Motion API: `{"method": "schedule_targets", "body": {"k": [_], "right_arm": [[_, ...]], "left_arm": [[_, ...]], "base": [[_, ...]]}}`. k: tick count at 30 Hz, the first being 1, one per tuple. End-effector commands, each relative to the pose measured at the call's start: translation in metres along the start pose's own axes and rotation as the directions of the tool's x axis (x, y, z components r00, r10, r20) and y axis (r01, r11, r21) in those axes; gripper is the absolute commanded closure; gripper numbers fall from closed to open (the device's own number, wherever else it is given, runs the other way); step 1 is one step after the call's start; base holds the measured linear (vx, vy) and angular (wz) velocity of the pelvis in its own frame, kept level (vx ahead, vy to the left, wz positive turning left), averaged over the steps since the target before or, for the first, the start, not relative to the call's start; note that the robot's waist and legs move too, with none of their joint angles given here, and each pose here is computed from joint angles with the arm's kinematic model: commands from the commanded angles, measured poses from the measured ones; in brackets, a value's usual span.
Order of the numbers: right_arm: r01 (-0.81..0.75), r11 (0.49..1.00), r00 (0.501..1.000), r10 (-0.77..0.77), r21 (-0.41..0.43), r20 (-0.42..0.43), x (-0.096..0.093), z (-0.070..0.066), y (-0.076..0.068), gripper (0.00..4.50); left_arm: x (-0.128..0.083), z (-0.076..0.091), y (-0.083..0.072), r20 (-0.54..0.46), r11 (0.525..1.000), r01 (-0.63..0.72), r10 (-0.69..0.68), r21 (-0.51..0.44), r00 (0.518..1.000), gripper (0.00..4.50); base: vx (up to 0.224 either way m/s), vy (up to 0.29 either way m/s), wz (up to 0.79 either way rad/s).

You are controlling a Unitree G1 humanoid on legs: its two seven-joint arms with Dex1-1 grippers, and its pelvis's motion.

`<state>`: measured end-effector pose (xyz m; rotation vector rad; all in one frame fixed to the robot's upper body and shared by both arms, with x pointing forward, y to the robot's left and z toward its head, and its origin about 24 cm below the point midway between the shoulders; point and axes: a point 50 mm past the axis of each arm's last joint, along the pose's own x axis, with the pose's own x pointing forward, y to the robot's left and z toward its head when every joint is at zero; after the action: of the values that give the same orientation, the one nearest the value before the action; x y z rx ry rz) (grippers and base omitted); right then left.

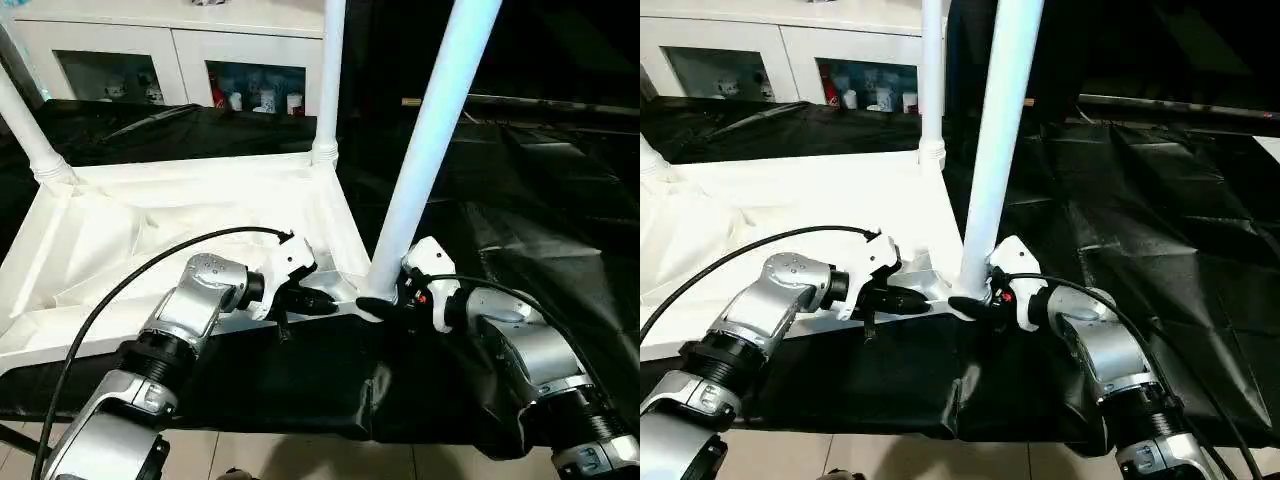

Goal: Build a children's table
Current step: Rotate leg to tighten

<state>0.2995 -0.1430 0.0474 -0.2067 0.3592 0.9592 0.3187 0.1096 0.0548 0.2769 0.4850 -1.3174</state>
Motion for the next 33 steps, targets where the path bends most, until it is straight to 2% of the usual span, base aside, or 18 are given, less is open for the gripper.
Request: {"method": "schedule_targets", "body": {"k": [1,5,7,9,12,13,16,17,19,21,25,26,29,30,33], "right_arm": [[0.0,1.0,1.0,0.001,0.007,-0.02,0.001,-0.002,0.001,1.6],[0.023,0.999,1.0,-0.023,0.036,-0.006,0.002,-0.006,0.002,1.75],[0.078,0.993,0.997,-0.08,0.084,0.014,0.005,-0.008,0.002,1.76],[0.243,0.959,0.97,-0.242,0.148,-0.025,0.014,-0.019,-0.003,1.78],[0.287,0.943,0.958,-0.285,0.169,-0.037,0.016,-0.022,-0.003,1.78],[0.412,0.879,0.91,-0.409,0.24,-0.066,0.024,-0.026,-0.006,1.78],[0.542,0.784,0.837,-0.535,0.304,-0.113,0.034,-0.027,-0.009,1.78],[0.584,0.733,0.804,-0.582,0.348,-0.124,0.04,-0.024,-0.01,1.78],[0.606,0.707,0.785,-0.605,0.364,-0.132,0.045,-0.022,-0.011,1.78],[0.618,0.706,0.776,-0.619,0.347,-0.12,0.051,-0.016,-0.011,1.78],[0.591,0.73,0.791,-0.608,0.343,-0.066,0.056,-0.005,-0.01,1.78],[0.581,0.737,0.796,-0.603,0.345,-0.052,0.056,-0.003,-0.01,1.43],[0.56,0.751,0.805,-0.593,0.35,-0.017,0.056,0.0,-0.011,1.43],[0.534,0.777,0.819,-0.573,0.333,0.026,0.052,0.004,-0.015,1.03],[0.497,0.808,0.841,-0.538,0.318,0.053,0.047,0.006,-0.018,0.95]], "left_arm": [[0.004,0.006,-0.006,0.086,0.999,0.047,-0.046,-0.01,0.995,4.5],[0.005,0.006,-0.006,0.087,0.999,0.038,-0.037,-0.013,0.996,4.5],[0.008,0.006,-0.006,0.083,1.0,0.019,-0.018,-0.01,0.996,4.5],[0.019,0.007,0.0,0.07,0.996,-0.089,0.09,-0.012,0.994,4.5],[0.022,0.007,0.001,0.066,0.993,-0.117,0.117,-0.014,0.991,4.5],[0.033,0.011,0.003,0.064,0.984,-0.176,0.177,-0.025,0.982,4.5],[0.049,0.018,0.003,0.063,0.967,-0.249,0.252,-0.045,0.966,4.5],[0.059,0.023,0.002,0.058,0.955,-0.293,0.295,-0.05,0.954,4.5],[0.065,0.026,0.0,0.058,0.953,-0.299,0.301,-0.049,0.952,4.5],[0.072,0.029,-0.003,0.064,0.951,-0.306,0.308,-0.043,0.949,4.5],[0.075,0.033,-0.005,0.08,0.959,-0.281,0.283,-0.032,0.956,4.5],[0.074,0.032,-0.004,0.079,0.959,-0.283,0.284,-0.031,0.955,4.5],[0.071,0.03,-0.001,0.075,0.956,-0.293,0.294,-0.031,0.953,4.5],[0.067,0.028,0.001,0.073,0.954,-0.297,0.298,-0.03,0.952,4.5],[0.063,0.026,0.003,0.076,0.96,-0.28,0.281,-0.026,0.957,4.5]], "base": [[0.0,0.0,0.0],[0.0,0.0,0.0],[0.0,0.0,0.0],[0.0,0.0,0.0],[0.0,0.0,0.0],[0.0,0.0,0.0],[0.0,0.0,0.0],[0.0,0.0,0.0],[0.0,0.0,0.0],[0.0,0.0,0.0],[0.0,0.0,0.0],[0.0,0.0,0.0],[0.0,0.0,0.0],[0.0,0.0,0.0],[0.0,0.0,0.0]]}}
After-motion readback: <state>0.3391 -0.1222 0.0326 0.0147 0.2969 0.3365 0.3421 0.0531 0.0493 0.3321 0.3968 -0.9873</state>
